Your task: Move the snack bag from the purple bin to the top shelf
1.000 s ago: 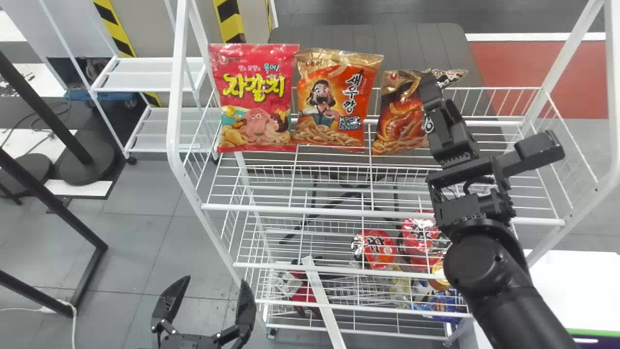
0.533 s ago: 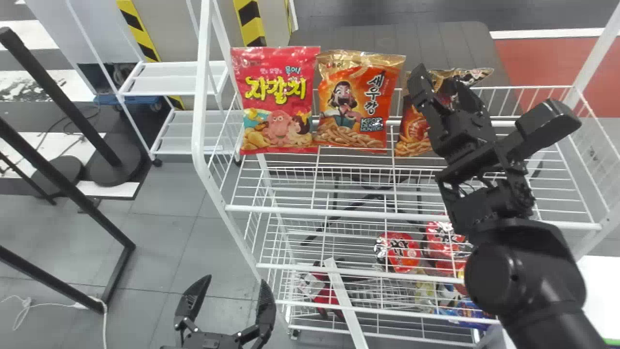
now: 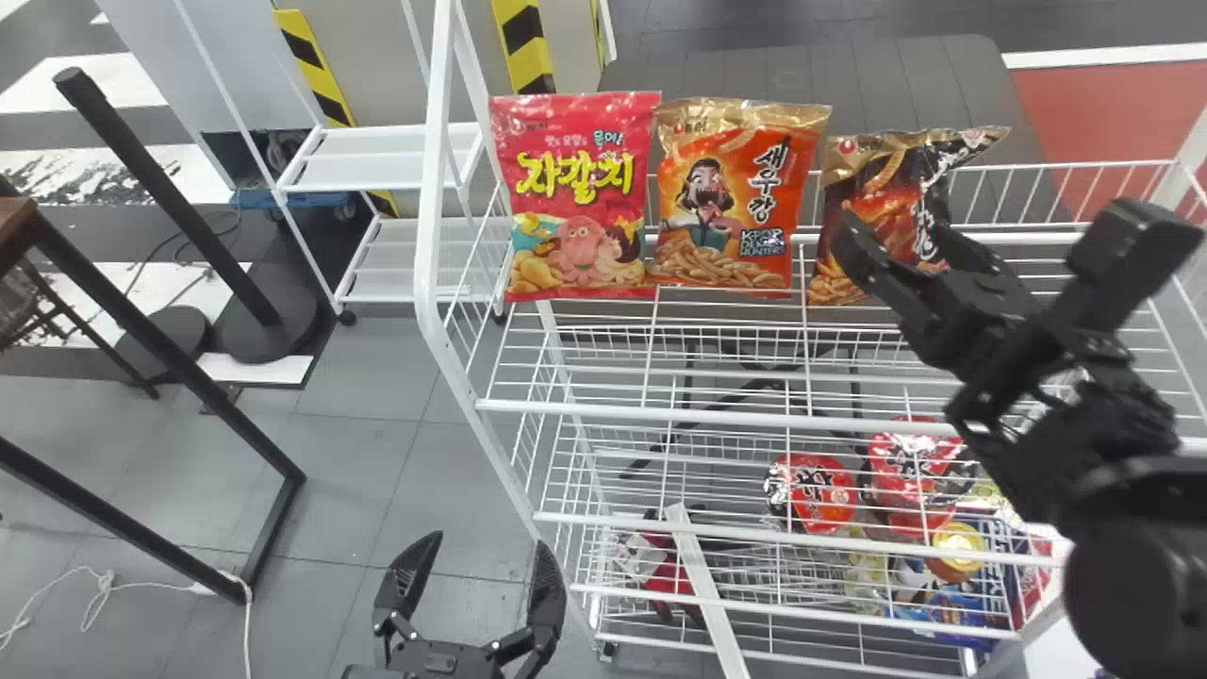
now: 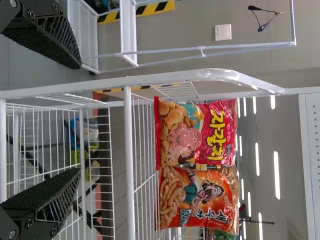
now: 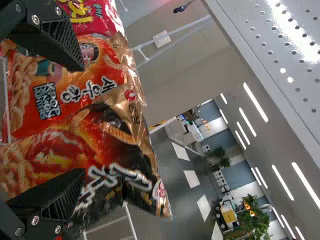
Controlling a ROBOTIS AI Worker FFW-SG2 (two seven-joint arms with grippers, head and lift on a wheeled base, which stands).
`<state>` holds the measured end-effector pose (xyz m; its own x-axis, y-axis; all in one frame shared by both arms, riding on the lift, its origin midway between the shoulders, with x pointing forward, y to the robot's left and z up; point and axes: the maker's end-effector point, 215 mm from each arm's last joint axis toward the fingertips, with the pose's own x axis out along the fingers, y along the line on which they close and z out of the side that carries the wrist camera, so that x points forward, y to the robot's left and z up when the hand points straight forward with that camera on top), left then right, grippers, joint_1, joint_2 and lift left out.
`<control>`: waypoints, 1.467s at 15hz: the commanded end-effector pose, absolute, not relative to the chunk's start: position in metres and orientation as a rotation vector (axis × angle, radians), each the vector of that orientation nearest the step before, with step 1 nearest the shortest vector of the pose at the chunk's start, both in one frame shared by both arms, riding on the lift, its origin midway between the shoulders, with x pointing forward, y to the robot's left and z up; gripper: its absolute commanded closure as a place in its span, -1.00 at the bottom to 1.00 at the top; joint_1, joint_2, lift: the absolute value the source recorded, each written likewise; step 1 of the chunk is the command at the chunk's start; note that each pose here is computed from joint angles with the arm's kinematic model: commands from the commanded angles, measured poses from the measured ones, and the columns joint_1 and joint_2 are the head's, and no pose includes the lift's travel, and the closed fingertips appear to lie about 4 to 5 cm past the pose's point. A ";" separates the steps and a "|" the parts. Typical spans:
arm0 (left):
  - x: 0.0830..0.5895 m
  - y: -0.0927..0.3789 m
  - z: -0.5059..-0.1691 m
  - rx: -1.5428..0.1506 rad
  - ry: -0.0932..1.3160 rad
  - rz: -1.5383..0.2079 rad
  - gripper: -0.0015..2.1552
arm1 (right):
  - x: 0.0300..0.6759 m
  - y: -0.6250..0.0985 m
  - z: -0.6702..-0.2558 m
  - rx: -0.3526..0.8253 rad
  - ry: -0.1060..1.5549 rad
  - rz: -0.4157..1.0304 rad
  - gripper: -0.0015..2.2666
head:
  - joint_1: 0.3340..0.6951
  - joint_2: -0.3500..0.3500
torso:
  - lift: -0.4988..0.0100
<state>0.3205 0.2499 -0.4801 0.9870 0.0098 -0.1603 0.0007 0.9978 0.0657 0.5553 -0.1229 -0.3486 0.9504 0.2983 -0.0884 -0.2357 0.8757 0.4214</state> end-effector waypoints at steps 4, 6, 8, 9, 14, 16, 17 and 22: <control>0.321 0.247 -0.477 0.059 0.150 0.002 -0.93 | 0.488 -0.187 -0.396 0.247 0.229 0.197 -0.90 | 1.00 0.35 | 0.96; 0.320 0.244 -0.471 0.053 0.132 -0.002 -0.93 | 0.459 -0.196 -0.413 0.210 0.260 0.193 -0.90 | 1.00 0.26 | 0.96; 0.316 0.245 -0.465 0.051 0.110 0.007 -0.93 | 0.430 -0.207 -0.421 0.146 0.257 0.180 -0.90 | 1.00 0.22 | 0.96; 0.314 0.246 -0.457 0.048 0.083 0.010 -0.93 | 0.417 -0.209 -0.421 0.117 0.249 0.177 -0.90 | 1.00 0.20 | 0.96; 0.303 0.242 -0.425 0.025 0.034 0.001 -0.93 | 0.372 -0.210 -0.415 0.019 0.190 0.176 -0.90 | 1.00 0.16 | 0.96; 0.303 0.244 -0.417 0.026 0.024 0.004 -0.93 | 0.358 -0.209 -0.407 -0.002 0.152 0.180 -0.90 | 1.00 0.15 | 0.96; 0.301 0.245 -0.417 0.029 0.035 0.005 -0.93 | 0.351 -0.208 -0.403 -0.005 0.130 0.180 -0.90 | 1.00 0.16 | 0.96; 0.298 0.241 -0.414 0.036 0.053 -0.002 -0.93 | 0.332 -0.211 -0.401 -0.009 0.076 0.172 -0.90 | 1.00 0.17 | 0.96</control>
<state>0.2987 0.2421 -0.4152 0.9986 0.0010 -0.0524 0.0008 0.9994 0.0334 0.3354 -0.2113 -0.4009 0.9812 0.1743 -0.0832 -0.1753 0.9845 -0.0049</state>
